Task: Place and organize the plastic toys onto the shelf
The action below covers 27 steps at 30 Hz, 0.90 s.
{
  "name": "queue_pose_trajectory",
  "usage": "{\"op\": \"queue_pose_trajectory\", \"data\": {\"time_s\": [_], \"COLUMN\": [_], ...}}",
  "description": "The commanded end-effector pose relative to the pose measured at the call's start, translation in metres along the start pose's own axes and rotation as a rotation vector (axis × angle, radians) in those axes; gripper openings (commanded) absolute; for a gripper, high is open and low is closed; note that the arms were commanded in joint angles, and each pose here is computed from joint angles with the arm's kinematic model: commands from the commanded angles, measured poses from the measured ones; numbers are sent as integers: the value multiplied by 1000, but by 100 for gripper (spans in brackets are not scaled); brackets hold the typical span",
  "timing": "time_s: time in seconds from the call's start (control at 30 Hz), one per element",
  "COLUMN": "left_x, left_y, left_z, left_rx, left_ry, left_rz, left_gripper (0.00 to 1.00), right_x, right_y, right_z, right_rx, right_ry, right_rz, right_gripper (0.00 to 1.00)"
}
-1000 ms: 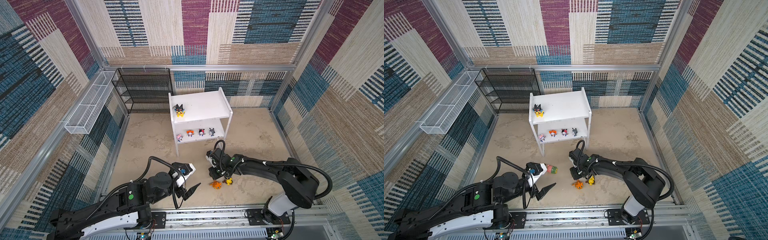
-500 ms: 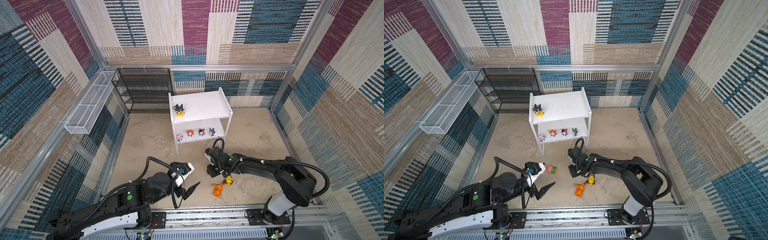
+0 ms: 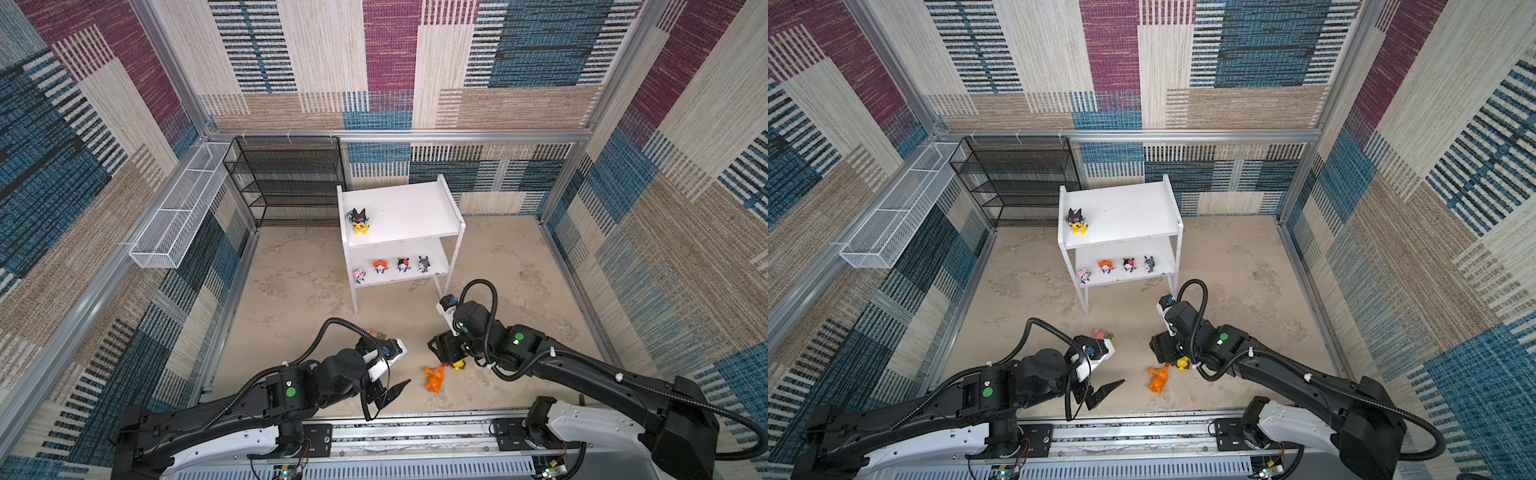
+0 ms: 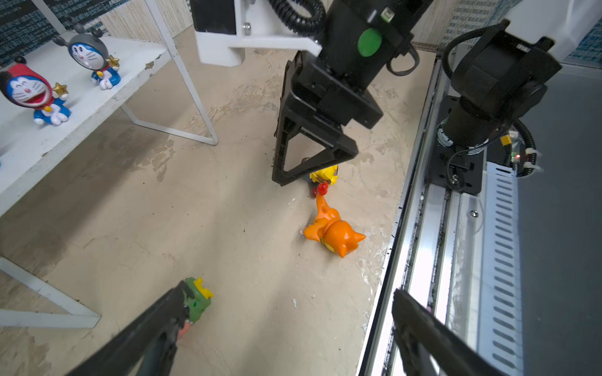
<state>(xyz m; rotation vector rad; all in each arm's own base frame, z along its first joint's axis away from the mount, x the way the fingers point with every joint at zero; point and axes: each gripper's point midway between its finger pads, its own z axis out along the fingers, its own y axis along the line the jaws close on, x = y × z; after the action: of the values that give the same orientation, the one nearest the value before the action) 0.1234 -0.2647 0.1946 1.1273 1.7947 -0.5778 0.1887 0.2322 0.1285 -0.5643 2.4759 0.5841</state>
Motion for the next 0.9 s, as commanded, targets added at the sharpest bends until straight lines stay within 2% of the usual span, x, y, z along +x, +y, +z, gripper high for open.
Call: {"op": "queue_pose_trajectory", "data": {"time_s": [0.0,0.1,0.2,0.43,0.5,0.67,0.77,0.87], "left_x": [-15,-17,-17,-20,-21,-19,-18,-19], "left_y": [-1,1,4,5,5,6,8,8], "left_z": [-1,-6,-13,-18,-17,-15,-15,-16], "left_rx": [10,0,-10,-9,-9,-21,-28,-31], "left_ry": [-56,-59,-70,-99,-92,-79,-80,-83], "left_rz": [-23,-19,-27,-37,-31,-28,-26,-26], "left_gripper": [99,99,99,99,99,99,99,99], "right_x": [10,20,37,52,52,54,53,54], "right_y": [8,19,18,14,15,12,10,9], "right_z": [-2,3,12,16,18,25,28,33], "right_rx": [-7,-20,-43,-102,-108,-88,-81,-69], "right_ry": [22,28,25,-60,-68,-62,-69,-67], "right_rz": [25,16,61,72,54,24,13,7], "right_gripper": [76,76,75,70,66,44,38,39]}}
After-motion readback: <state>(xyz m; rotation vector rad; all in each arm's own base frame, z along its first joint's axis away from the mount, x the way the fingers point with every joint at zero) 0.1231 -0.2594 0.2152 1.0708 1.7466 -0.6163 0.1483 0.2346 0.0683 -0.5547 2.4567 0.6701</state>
